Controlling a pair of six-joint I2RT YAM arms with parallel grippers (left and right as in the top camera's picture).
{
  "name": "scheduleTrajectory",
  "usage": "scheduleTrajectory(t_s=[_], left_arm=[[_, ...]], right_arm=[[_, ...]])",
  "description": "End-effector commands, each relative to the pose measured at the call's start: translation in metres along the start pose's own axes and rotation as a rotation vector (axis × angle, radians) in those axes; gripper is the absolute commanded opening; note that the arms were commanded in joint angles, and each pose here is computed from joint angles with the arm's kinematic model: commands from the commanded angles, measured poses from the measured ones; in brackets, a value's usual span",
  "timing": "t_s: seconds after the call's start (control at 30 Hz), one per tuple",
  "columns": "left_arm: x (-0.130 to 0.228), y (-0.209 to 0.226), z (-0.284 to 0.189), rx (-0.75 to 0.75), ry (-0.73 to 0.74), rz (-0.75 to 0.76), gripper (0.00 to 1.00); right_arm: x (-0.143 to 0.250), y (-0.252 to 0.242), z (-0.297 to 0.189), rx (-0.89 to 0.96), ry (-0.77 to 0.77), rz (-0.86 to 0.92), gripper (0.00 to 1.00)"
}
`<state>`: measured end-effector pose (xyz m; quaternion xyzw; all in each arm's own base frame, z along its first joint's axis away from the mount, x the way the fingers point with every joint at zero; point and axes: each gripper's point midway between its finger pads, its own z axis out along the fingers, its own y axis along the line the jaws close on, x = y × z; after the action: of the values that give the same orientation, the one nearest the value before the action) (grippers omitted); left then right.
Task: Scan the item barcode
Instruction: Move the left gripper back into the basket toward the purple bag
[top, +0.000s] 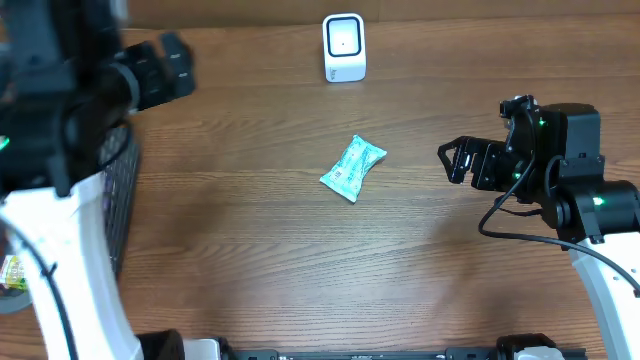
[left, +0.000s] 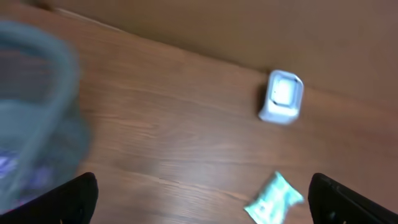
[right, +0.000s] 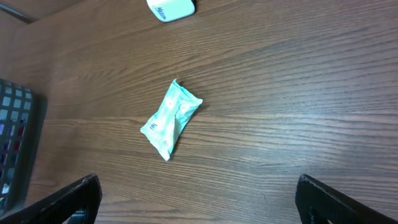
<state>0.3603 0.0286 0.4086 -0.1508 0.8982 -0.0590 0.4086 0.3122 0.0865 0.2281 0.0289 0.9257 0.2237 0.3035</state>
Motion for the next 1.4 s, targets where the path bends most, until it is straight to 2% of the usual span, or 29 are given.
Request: scheduleTrajectory(t_s=[0.0, 0.2, 0.4, 0.87, 1.17, 1.37], left_arm=[[-0.010, 0.062, -0.012, -0.196, -0.052, -0.149, 1.00], [-0.008, 0.169, -0.016, -0.415, -0.074, -0.507, 1.00], [0.009, 0.238, 0.008, -0.500, 0.007, -0.660, 1.00], [0.079, 0.296, 0.093, -0.600, 0.362, -0.752, 1.00], [0.104, 0.312, 0.122, -0.562, 0.449, -0.703, 1.00], [0.132, 0.320, 0.150, -0.550, 0.491, -0.680, 1.00]], right_arm=[[-0.007, 0.005, -0.004, -0.010, -0.019, -0.016, 1.00], [-0.007, 0.005, -0.004, -0.010, -0.019, -0.016, 1.00], [-0.007, 0.005, -0.004, -0.010, -0.019, -0.016, 1.00], [-0.007, 0.005, -0.004, -0.010, -0.019, -0.016, 1.00], [-0.007, 0.005, -0.004, -0.010, -0.019, -0.016, 1.00], [-0.006, 0.005, -0.004, -0.010, -0.019, -0.016, 1.00]])
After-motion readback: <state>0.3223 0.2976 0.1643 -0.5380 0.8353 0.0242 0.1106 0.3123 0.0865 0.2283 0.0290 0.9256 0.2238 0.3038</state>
